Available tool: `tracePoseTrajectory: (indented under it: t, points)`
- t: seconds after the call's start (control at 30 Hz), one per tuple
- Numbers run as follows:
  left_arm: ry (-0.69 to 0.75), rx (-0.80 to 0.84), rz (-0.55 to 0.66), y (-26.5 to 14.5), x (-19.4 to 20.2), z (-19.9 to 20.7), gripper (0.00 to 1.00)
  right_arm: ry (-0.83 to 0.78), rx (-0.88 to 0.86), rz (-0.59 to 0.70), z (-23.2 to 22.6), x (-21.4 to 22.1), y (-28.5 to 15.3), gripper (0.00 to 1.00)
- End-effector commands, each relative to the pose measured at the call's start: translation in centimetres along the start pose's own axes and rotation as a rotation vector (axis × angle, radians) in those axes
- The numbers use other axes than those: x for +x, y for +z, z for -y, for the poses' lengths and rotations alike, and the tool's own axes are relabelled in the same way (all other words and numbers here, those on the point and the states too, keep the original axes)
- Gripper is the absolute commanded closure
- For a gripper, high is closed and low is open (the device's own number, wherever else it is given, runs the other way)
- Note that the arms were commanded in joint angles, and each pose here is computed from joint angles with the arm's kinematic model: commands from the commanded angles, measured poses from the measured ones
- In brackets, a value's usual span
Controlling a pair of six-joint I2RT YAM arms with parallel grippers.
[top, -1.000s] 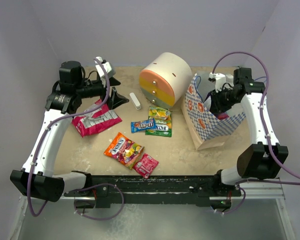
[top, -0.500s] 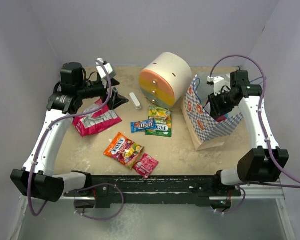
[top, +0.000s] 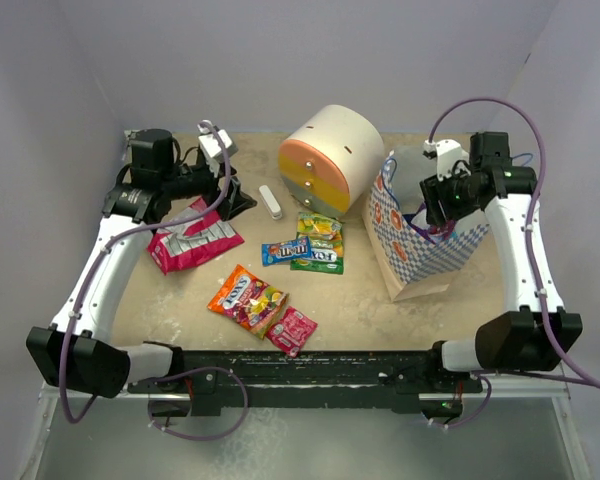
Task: Place the snacks into the paper bag
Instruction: Place the snack in the paper bag.
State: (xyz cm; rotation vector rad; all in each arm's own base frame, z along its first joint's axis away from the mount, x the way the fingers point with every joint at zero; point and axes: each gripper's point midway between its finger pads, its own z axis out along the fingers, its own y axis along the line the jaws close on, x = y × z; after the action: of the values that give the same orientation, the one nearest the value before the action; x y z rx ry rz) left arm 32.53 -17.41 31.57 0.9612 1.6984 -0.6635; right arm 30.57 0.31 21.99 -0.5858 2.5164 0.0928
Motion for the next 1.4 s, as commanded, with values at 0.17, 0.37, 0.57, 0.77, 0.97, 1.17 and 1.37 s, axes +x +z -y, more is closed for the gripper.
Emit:
tracePoseTrajectory:
  t: [0.17,0.37,0.57,0.77,0.97,1.17,1.37]
  points:
    - [0.033,0.029,-0.082,3.3,3.6,0.5,0.00,-0.003,0.145,0.191,1.6,-4.6,-5.6,0.34]
    - [0.001,0.045,-0.127,6.7,5.8,1.9,0.01,0.000,0.179,0.281,2.0,-6.5,-7.1,0.33]
    - [-0.112,0.029,-0.158,10.2,7.6,1.6,0.05,0.010,0.244,0.385,2.9,-8.3,-8.4,0.32]
    - [-0.260,0.004,-0.214,14.4,10.4,0.8,0.08,0.010,0.290,0.501,3.2,-9.9,-10.1,0.32]
    - [-0.396,-0.012,-0.250,18.3,12.8,1.2,0.09,0.000,0.283,0.536,2.5,-9.4,-11.4,0.32]
    - [-0.451,-0.076,-0.239,21.3,14.8,1.6,0.09,-0.001,0.276,0.558,2.1,-8.5,-12.1,0.32]
    - [-0.472,-0.134,-0.216,23.0,16.7,1.8,0.06,0.011,0.260,0.563,2.0,-7.7,-12.0,0.32]
